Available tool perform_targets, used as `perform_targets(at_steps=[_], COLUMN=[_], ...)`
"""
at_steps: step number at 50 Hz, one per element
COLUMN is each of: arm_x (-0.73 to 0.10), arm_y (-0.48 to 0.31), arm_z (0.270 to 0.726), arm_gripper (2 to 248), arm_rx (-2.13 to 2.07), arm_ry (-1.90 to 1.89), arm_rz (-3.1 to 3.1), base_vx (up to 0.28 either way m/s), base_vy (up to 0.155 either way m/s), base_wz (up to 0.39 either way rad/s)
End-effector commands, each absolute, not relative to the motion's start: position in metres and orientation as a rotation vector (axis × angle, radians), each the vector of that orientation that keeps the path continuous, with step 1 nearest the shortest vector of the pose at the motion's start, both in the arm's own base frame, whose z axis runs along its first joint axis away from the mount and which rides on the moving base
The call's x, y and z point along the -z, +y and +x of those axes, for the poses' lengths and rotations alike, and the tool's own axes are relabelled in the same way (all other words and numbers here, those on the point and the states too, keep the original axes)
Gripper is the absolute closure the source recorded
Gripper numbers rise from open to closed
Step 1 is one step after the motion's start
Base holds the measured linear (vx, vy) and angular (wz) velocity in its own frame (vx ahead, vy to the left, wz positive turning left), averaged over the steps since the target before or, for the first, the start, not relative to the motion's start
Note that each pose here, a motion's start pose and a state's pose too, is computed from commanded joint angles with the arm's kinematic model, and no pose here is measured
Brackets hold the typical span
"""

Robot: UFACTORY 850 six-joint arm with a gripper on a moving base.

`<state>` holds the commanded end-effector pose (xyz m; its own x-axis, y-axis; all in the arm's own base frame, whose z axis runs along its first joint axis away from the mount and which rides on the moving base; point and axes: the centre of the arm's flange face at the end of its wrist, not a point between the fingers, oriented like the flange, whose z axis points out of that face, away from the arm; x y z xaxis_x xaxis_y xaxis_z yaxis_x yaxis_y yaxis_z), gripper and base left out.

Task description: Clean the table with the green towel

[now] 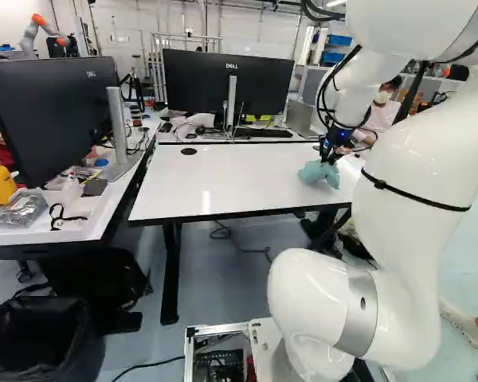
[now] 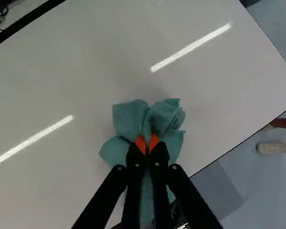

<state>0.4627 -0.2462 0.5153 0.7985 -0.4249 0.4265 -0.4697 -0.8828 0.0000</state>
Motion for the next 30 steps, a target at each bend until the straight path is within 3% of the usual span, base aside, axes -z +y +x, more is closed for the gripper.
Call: perform_targets(at_steps=[30], arm_x=[-0.519], arm_y=[-0.209], arm_z=[0.509], arm_gripper=[221], arm_rx=[-0.787], arm_ry=[-0.569], arm_rz=[2.88], base_vx=[0.0], base_vy=[0.0], base_wz=[0.0])
